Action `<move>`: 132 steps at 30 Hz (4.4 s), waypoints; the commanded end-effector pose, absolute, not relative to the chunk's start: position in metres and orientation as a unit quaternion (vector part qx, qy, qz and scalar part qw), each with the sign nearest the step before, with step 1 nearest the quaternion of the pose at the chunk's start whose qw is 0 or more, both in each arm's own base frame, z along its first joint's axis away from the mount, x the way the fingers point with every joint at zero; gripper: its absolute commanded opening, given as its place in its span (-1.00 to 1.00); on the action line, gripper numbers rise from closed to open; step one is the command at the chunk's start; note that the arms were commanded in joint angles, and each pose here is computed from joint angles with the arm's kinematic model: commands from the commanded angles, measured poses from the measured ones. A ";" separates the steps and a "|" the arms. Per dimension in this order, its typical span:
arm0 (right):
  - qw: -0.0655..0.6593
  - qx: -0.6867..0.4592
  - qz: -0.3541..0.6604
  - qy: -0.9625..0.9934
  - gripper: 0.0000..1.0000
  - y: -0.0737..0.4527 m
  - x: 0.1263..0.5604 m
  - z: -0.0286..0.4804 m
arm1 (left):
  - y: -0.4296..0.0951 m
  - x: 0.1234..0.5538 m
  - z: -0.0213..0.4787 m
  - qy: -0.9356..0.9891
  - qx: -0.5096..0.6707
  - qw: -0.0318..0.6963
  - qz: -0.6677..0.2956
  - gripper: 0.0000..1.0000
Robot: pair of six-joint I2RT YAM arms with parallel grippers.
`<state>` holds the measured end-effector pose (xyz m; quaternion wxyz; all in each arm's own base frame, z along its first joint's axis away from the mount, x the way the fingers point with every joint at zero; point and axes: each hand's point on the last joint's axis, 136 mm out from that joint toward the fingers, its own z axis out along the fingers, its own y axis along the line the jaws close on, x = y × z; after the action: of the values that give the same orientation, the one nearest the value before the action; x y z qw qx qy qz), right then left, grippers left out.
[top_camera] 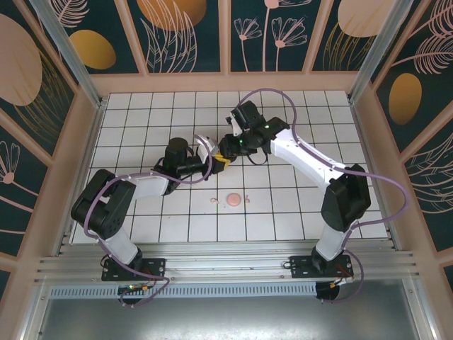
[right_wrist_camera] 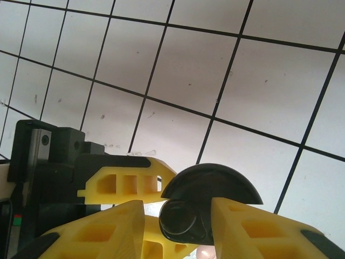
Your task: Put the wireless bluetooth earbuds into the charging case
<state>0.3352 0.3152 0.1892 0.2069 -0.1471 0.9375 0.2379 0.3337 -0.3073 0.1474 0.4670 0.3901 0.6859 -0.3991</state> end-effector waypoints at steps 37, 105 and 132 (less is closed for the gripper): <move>0.273 -0.117 0.204 0.933 -0.56 0.300 0.343 0.200 | -0.313 0.335 0.182 0.655 0.378 0.501 -0.420 -0.90; 0.326 -0.047 0.337 0.882 -0.14 0.297 0.332 0.251 | -0.305 0.344 0.199 0.642 0.358 0.562 -0.380 -0.90; 0.294 -0.074 0.433 0.849 -0.19 0.291 0.329 0.247 | -0.311 0.335 0.207 0.624 0.367 0.556 -0.409 -0.90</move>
<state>0.3290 0.2853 0.2477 0.2952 -0.0635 0.8549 0.4218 0.3408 -0.3070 0.1863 0.5374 0.3581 0.6523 -0.3968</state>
